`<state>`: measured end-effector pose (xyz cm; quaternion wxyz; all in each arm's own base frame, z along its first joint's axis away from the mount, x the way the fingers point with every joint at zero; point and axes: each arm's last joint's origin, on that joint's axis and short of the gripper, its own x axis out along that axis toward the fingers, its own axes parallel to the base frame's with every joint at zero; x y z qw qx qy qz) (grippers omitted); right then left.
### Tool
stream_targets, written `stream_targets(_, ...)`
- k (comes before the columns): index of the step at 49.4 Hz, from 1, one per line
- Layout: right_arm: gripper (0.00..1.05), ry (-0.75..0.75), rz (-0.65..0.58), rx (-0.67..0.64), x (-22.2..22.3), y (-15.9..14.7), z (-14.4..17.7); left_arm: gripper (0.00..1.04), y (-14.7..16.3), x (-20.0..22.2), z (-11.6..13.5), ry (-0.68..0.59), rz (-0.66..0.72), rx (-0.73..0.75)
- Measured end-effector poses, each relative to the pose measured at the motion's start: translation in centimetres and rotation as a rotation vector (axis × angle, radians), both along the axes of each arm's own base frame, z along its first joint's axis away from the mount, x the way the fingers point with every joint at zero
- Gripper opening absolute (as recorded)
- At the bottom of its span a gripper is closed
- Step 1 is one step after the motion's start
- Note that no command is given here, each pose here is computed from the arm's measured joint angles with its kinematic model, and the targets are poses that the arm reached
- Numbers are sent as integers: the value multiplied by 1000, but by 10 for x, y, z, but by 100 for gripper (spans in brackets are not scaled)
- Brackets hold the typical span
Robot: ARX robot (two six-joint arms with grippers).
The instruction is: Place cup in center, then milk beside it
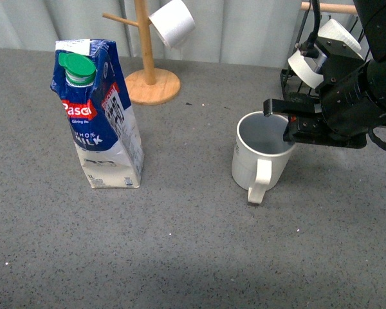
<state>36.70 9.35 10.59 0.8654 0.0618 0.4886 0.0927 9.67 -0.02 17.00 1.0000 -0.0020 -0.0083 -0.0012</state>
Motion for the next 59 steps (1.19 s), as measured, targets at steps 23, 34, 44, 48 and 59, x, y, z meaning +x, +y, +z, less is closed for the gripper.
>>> stream_targets(23,95,-323,-59,77,-16,-18,55,98,0,0,0,0,0,0)
stream_targets(34,51,-973,-199,-114,-71,-48,50,98,0,0,0,0,2,0)
stream_targets(44,10,-1007,-195,-130,-121,-68,54,98,0,0,0,1,0,0)
stream_targets(48,1,-1005,-191,-133,-133,-72,54,98,0,0,0,1,0,0)
stream_targets(59,1,-1007,-192,-132,-161,-80,55,98,0,0,0,1,0,0)
